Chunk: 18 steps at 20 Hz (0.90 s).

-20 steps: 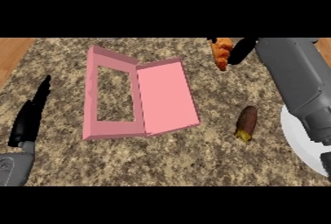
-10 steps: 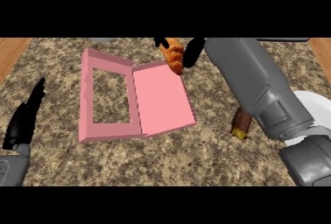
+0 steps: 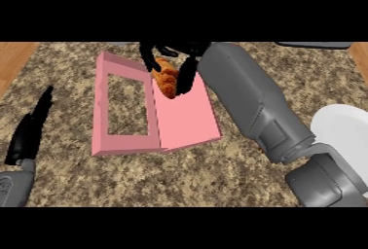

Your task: Pick the croissant from the plate and place it in the cardboard box

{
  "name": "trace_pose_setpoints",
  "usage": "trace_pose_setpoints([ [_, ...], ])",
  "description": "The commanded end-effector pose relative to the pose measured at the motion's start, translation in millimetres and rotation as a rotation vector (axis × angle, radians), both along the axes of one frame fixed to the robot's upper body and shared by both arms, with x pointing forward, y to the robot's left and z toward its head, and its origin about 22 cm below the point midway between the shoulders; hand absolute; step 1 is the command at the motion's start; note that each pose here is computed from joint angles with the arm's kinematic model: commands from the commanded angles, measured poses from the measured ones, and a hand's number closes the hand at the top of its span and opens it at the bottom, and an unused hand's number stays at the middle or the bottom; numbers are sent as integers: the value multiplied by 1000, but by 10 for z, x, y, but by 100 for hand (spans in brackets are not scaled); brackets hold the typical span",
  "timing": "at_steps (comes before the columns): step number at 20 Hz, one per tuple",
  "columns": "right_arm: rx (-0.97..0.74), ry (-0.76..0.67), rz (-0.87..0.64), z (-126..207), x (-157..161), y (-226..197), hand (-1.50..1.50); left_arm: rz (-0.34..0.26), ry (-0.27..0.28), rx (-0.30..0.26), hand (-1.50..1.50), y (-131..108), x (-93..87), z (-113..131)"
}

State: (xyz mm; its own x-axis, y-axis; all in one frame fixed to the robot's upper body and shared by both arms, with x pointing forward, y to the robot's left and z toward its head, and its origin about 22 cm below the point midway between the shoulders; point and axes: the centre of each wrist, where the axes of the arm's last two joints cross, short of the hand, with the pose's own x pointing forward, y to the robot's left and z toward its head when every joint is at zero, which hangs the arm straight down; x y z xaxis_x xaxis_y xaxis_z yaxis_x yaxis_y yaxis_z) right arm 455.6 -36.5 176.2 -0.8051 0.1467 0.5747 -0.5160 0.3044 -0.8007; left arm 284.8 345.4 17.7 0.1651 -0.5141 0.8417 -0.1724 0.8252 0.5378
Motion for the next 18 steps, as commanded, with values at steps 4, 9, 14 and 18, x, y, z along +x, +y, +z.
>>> trace_pose_setpoints([
  [4,-70,-1,-116,-358,-71,-18,150,-53,5,-6,0,-187,77,3],
  [9,-156,171,-153,-435,-76,-38,-150,-61,-13,3,0,-256,160,25],
  [14,-78,187,-106,-474,-119,-12,-150,-69,-14,15,0,-222,190,-13],
  [18,72,201,-87,-470,-156,10,-150,-69,-11,5,0,-344,296,140],
])
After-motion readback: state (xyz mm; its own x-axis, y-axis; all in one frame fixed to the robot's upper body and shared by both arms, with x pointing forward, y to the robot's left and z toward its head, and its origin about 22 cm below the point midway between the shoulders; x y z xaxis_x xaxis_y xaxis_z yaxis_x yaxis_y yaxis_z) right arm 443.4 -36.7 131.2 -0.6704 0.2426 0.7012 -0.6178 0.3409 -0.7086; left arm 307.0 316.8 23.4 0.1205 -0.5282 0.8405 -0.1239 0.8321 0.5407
